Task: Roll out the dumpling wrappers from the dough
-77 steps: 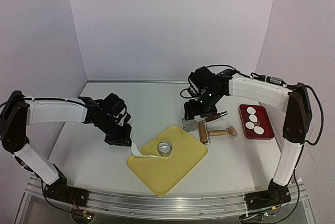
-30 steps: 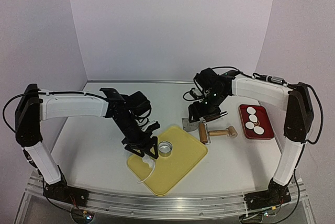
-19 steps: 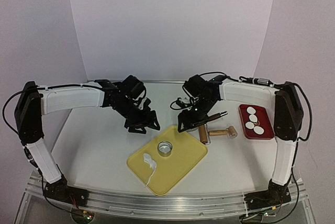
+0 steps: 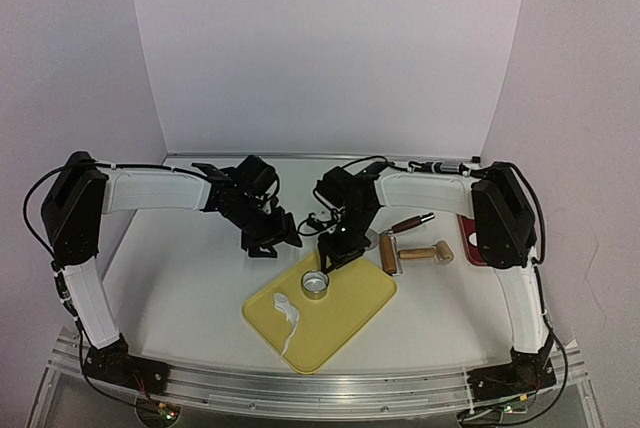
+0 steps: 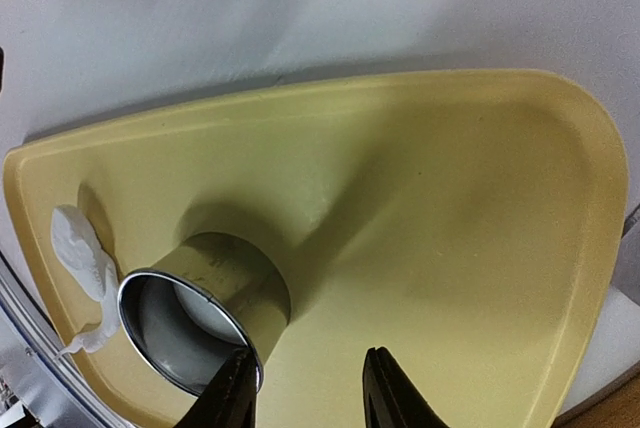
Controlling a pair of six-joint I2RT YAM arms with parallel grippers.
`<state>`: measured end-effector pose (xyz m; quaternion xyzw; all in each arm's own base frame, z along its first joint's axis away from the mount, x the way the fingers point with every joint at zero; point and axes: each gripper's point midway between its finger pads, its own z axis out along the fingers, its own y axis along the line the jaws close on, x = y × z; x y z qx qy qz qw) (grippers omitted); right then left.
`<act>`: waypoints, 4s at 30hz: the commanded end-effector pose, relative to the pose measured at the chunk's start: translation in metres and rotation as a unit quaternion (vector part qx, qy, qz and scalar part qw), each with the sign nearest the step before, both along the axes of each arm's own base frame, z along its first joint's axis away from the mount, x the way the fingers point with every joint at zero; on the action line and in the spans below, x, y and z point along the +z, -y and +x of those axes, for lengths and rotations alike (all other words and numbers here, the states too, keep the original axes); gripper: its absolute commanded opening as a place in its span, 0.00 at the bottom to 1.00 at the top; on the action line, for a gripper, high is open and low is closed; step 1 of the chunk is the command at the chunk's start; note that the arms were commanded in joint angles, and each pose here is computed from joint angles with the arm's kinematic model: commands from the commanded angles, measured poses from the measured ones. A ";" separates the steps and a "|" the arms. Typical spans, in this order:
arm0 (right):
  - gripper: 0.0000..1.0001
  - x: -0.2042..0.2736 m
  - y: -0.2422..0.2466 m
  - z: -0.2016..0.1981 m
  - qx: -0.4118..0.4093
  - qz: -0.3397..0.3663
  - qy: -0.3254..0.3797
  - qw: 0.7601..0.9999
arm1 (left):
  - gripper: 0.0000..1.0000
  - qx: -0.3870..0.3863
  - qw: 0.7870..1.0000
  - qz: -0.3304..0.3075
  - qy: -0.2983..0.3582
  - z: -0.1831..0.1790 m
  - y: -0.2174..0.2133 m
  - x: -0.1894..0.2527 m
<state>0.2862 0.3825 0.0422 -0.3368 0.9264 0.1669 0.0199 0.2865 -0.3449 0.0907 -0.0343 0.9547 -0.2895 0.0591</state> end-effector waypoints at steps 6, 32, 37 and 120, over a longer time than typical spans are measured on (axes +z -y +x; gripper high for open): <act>0.34 -0.007 -0.009 -0.009 0.021 0.000 -0.018 1.000 | 0.67 -0.010 1.000 -0.025 0.002 0.002 0.013 0.003; 0.19 -0.012 -0.024 -0.019 0.052 0.010 -0.027 0.998 | 0.66 -0.006 1.000 -0.013 -0.013 -0.009 0.015 -0.008; 0.15 -0.011 -0.025 -0.018 0.049 0.008 -0.022 0.999 | 0.66 -0.011 1.000 -0.009 -0.016 -0.013 0.019 -0.010; 0.00 0.073 0.154 0.063 -0.229 -0.165 0.102 0.954 | 0.84 0.072 0.990 -0.028 0.120 0.019 -0.010 0.085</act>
